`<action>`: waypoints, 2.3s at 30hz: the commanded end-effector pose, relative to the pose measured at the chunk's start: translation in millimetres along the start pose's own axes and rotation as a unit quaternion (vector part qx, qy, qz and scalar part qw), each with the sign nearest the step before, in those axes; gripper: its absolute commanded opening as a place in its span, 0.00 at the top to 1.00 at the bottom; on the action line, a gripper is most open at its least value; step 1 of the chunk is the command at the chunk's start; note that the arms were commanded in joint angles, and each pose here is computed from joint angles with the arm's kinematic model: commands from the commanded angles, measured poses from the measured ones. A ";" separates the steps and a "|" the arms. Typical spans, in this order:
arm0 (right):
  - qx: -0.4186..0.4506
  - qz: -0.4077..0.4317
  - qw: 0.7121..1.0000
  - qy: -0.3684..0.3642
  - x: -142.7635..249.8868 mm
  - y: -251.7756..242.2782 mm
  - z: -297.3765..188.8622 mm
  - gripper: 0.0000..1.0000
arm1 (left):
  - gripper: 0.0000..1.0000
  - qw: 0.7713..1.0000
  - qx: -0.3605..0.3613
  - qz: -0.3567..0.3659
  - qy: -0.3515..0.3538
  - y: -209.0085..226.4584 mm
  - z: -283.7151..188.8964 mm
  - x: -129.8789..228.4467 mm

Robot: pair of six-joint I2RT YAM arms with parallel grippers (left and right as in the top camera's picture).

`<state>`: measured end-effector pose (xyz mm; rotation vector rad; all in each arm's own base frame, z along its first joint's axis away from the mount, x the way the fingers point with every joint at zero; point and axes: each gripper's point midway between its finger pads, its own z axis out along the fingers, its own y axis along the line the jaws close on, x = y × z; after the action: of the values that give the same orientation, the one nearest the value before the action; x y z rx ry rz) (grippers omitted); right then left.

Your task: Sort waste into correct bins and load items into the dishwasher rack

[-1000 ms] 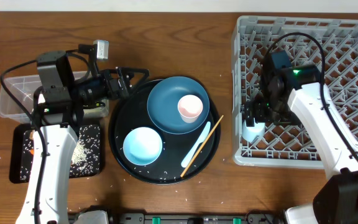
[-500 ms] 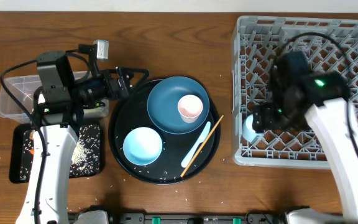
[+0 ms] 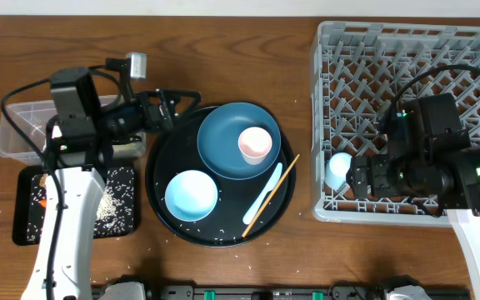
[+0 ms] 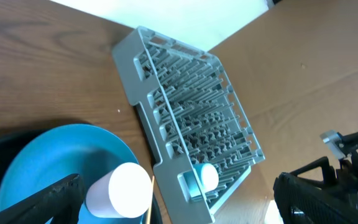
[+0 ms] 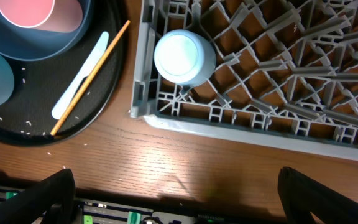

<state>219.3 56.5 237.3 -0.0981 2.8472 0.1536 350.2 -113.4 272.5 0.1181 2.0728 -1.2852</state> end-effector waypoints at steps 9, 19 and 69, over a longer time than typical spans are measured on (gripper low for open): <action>-0.001 0.002 1.000 0.002 3.1 -2.4 -4.4 0.01 | 0.02 0.958 -0.283 -0.029 0.024 40.2 51.4 58.6; 0.001 0.003 1.000 0.014 8.8 -3.2 -4.0 0.02 | 0.15 0.921 -0.387 0.021 0.043 50.6 87.3 102.7; -0.242 -0.150 0.957 -0.049 -10.2 80.1 -18.9 0.14 | 0.94 0.991 -0.125 0.001 0.042 -25.8 53.5 54.0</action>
<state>222.1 112.9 252.6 -0.4621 2.7012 0.5665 341.2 -185.6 202.6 -0.0525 2.3818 -0.7684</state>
